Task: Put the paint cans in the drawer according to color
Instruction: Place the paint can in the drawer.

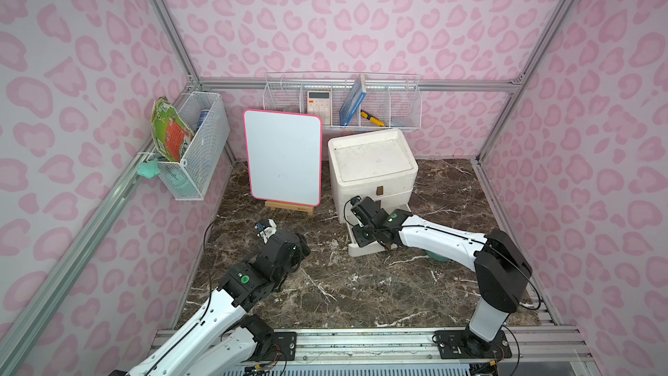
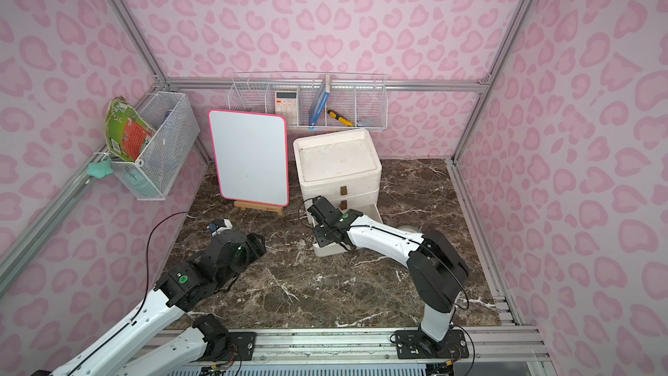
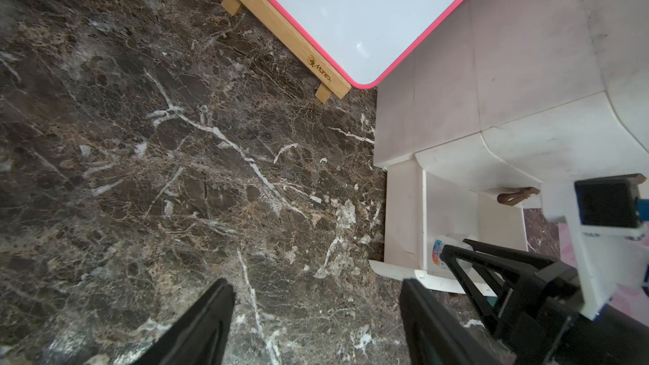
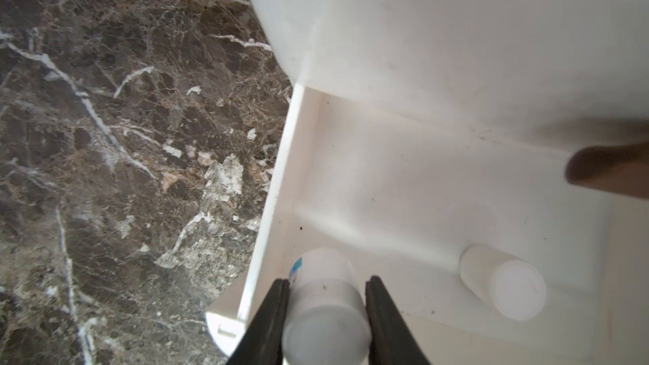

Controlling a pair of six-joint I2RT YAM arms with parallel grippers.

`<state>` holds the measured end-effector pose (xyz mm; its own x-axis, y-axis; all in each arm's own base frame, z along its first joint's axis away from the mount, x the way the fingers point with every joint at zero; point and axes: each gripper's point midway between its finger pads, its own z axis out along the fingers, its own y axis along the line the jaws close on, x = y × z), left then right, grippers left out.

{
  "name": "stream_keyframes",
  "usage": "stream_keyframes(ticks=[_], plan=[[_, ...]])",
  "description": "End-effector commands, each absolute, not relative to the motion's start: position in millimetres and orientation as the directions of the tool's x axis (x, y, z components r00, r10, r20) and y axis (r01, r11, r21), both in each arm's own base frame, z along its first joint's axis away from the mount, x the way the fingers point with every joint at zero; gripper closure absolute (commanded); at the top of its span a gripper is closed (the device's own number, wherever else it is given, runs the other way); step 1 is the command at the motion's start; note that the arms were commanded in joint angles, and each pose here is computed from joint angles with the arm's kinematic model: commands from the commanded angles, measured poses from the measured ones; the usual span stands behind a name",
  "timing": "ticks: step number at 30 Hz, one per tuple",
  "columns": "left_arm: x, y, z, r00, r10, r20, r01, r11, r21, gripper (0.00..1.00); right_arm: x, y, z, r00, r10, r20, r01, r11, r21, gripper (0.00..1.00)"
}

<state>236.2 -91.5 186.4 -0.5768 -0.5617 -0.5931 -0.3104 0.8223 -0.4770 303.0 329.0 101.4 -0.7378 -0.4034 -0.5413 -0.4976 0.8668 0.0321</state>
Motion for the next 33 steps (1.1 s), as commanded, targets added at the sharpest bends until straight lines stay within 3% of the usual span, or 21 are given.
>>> stream_keyframes(ticks=[1,5,12,17,22,28,33], plan=[[237.4,-89.3,186.3,-0.573,-0.553,-0.605,-0.314,0.830,-0.461,0.21,311.1,328.5,97.0,-0.742,-0.372,-0.557,-0.459,0.888,0.018,1.00],[237.6,-89.3,186.5,-0.574,-0.552,-0.605,-0.314,0.831,-0.459,0.22,313.0,327.9,83.2,-0.758,-0.374,-0.535,-0.443,0.897,0.001,0.97],[239.8,-92.4,188.1,-0.582,-0.543,-0.605,-0.308,0.836,-0.454,0.22,316.4,330.1,85.4,-0.748,-0.373,-0.549,-0.430,0.903,-0.027,0.58],[245.4,-97.4,199.1,-0.590,-0.515,-0.622,-0.276,0.853,-0.443,0.21,314.5,337.7,120.3,-0.708,-0.364,-0.605,-0.443,0.896,-0.022,0.48],[256.6,-106.4,213.2,-0.591,-0.480,-0.648,-0.233,0.871,-0.432,0.20,302.5,325.9,147.1,-0.694,-0.349,-0.629,-0.443,0.897,-0.008,0.45],[277.3,-125.4,236.5,-0.580,-0.444,-0.683,-0.157,0.883,-0.442,0.20,266.6,296.6,144.0,-0.636,-0.350,-0.688,-0.490,0.872,0.009,0.56],[298.8,-141.8,259.5,-0.549,-0.412,-0.727,-0.085,0.893,-0.442,0.19,244.1,272.7,122.3,-0.657,-0.231,-0.718,-0.445,0.887,0.122,0.61]])
